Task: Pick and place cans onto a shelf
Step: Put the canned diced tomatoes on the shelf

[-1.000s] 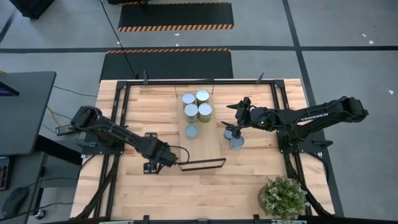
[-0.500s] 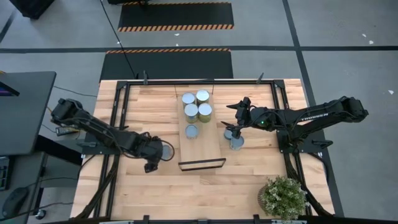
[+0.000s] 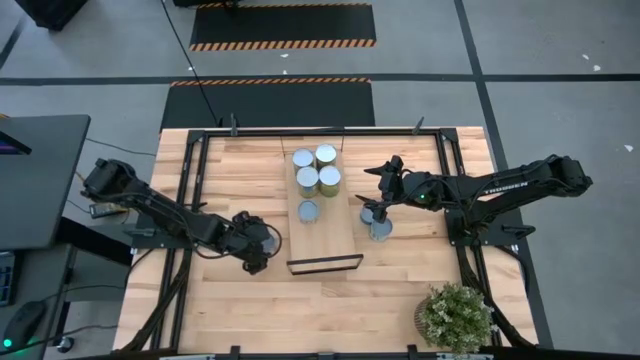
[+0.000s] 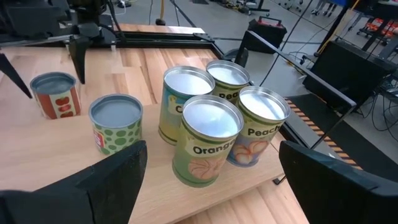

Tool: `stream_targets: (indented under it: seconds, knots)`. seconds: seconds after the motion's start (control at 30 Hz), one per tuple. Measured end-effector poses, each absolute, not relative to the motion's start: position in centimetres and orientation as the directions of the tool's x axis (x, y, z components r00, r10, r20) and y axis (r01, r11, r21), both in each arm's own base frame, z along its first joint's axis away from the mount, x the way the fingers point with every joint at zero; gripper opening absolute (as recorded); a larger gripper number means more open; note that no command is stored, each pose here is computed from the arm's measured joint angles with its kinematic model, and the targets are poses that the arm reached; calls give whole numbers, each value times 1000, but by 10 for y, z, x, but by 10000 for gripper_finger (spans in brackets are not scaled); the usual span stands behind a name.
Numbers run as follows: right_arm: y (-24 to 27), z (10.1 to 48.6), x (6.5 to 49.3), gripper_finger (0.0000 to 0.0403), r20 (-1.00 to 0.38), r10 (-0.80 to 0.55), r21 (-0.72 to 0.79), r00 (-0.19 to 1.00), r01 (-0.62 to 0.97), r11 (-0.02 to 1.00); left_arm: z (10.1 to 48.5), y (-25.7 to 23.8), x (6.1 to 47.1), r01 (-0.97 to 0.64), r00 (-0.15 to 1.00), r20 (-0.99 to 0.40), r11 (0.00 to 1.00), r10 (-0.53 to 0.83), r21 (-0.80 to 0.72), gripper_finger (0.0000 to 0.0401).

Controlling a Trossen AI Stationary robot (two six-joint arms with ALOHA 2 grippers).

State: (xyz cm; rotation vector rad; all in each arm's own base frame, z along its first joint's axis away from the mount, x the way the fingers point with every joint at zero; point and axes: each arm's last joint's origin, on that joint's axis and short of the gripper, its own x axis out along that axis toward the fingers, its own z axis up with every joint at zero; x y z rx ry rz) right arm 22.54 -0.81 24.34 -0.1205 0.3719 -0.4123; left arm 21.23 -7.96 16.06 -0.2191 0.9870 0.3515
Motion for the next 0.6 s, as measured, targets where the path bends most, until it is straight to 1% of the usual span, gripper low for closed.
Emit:
stream_targets:
  seconds: [0.1,0.23,0.33,0.43,0.53,0.6]
  knots:
    - [-8,243,225,373,-328,-412,-189,850,368,910,155,-79,214,-382,483,-853,924,196,-3,391]
    - [-8,244,226,373,-326,-412,-188,851,369,910,148,-81,220,-350,475,-865,937,163,-16,382]
    - [-8,244,226,373,-322,-412,-187,853,369,910,146,-81,223,-334,481,-864,942,148,-25,357]
    - [-8,244,226,373,-321,-412,-186,853,369,910,147,-77,225,-343,463,-873,939,151,-20,322]
    - [-8,244,226,373,-320,-412,-186,853,370,910,157,-71,231,-333,448,-881,943,149,-11,288]
    - [-8,245,226,373,-315,-412,-183,855,371,910,167,-67,237,-324,438,-885,946,156,6,283]
